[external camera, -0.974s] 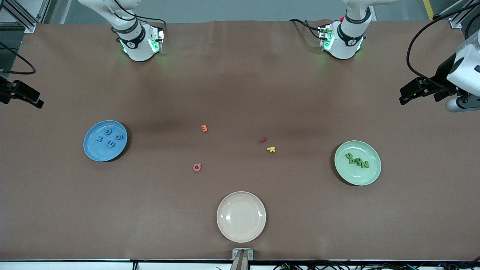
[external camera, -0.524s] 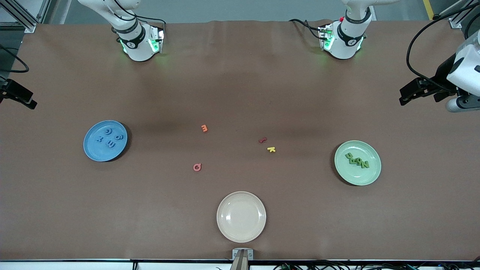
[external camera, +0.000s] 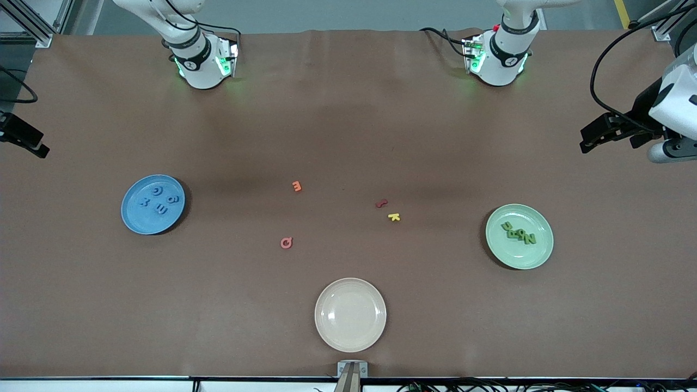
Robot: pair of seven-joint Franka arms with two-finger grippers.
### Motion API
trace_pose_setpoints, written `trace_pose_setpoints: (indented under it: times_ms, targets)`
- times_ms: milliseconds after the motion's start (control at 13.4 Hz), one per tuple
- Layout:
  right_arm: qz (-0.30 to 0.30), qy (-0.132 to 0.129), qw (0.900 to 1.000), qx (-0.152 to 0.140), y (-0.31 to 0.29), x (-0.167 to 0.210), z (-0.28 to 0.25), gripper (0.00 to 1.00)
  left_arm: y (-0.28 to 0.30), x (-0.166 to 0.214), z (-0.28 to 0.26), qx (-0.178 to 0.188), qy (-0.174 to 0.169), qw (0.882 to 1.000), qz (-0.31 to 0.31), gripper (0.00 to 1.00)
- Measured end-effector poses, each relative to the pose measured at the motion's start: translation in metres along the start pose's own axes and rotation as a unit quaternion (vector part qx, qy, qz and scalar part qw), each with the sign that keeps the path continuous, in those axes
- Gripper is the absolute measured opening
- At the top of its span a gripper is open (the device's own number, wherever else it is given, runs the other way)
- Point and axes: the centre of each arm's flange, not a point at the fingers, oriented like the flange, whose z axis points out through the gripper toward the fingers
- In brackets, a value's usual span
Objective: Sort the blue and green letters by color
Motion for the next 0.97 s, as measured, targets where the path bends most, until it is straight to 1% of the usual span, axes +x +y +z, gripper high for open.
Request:
trace_pose_setpoints:
  times_ms: [374, 974]
  targets:
    - [-0.001, 0.008, 1.0, 0.001, -0.001, 0.0, -0.008, 1.0, 0.0, 0.0, 0.0, 0.0, 0.0, 1.0, 0.0, 1.0]
    - [-0.001, 0.01, 1.0, 0.002, -0.001, 0.0, -0.012, 1.0, 0.0, 0.0, 0.0, 0.0, 0.0, 1.0, 0.0, 1.0]
